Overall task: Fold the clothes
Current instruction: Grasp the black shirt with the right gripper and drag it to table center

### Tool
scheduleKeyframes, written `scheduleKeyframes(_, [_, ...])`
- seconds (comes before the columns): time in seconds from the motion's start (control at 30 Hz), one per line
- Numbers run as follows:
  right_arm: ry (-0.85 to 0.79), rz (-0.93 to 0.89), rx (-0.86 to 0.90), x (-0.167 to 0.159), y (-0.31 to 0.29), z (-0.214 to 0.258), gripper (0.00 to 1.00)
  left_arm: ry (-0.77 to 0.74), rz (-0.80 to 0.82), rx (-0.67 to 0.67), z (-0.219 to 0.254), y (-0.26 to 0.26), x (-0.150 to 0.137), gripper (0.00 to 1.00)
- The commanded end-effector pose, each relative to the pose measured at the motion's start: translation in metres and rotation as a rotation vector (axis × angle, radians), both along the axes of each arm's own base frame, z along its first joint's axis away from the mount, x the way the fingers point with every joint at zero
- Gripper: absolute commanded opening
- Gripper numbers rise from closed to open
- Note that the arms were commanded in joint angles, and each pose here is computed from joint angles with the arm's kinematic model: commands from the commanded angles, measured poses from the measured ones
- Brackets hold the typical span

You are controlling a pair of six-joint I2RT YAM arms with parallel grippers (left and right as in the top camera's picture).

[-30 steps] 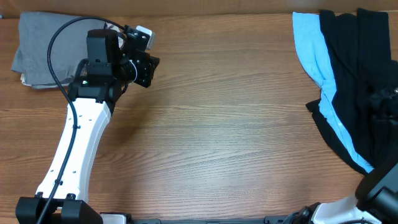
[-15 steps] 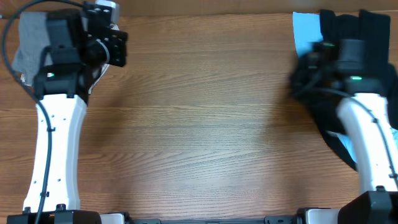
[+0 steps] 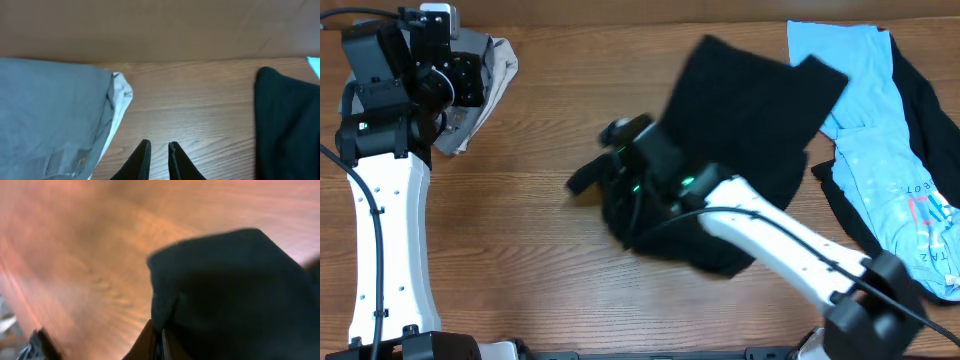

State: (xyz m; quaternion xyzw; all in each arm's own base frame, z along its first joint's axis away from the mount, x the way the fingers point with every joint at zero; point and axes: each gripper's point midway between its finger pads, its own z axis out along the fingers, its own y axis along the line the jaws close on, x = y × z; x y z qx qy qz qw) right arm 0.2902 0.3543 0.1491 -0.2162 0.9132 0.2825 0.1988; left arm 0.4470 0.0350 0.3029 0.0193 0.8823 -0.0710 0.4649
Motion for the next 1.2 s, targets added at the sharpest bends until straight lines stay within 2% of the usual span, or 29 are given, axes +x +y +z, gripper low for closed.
scheduleKeyframes(0.0, [-0.018,-0.02,0.021,0.004,0.006,0.012,0.2,-0.018,0.051,0.048,0.011,0.013,0.0,0.17])
scheduleKeyframes(0.13, [-0.031,-0.057,0.025,0.014,-0.01,0.037,0.4,-0.015,0.058,0.053,0.011,0.014,-0.001,0.19])
scheduleKeyframes(0.17, [-0.035,-0.089,0.014,0.02,-0.021,0.045,0.43,-0.014,0.058,0.053,0.01,0.014,-0.001,0.19])
scheduleKeyframes(0.23, [-0.043,-0.176,-0.03,0.037,-0.051,0.056,0.56,-0.012,0.056,0.052,0.01,0.013,-0.001,0.2])
scheduleKeyframes(0.3, [-0.05,-0.276,-0.089,0.055,-0.086,0.06,0.61,-0.007,0.051,0.052,0.009,0.011,-0.001,0.2])
scheduleKeyframes(0.43, [-0.02,-0.365,-0.198,0.073,-0.141,0.041,0.61,0.011,0.029,0.048,0.004,0.001,-0.001,0.22])
scheduleKeyframes(0.57, [0.066,-0.45,-0.377,0.079,-0.192,-0.005,0.63,0.064,-0.019,0.039,-0.014,-0.019,0.003,0.28])
scheduleKeyframes(0.83, [0.208,-0.426,-0.501,0.067,-0.206,-0.072,0.68,0.165,-0.081,0.03,-0.057,-0.045,0.016,0.4])
scheduleKeyframes(1.17, [0.239,-0.443,-0.574,0.066,-0.219,-0.119,0.72,0.224,-0.116,0.027,-0.082,-0.06,0.021,0.44])
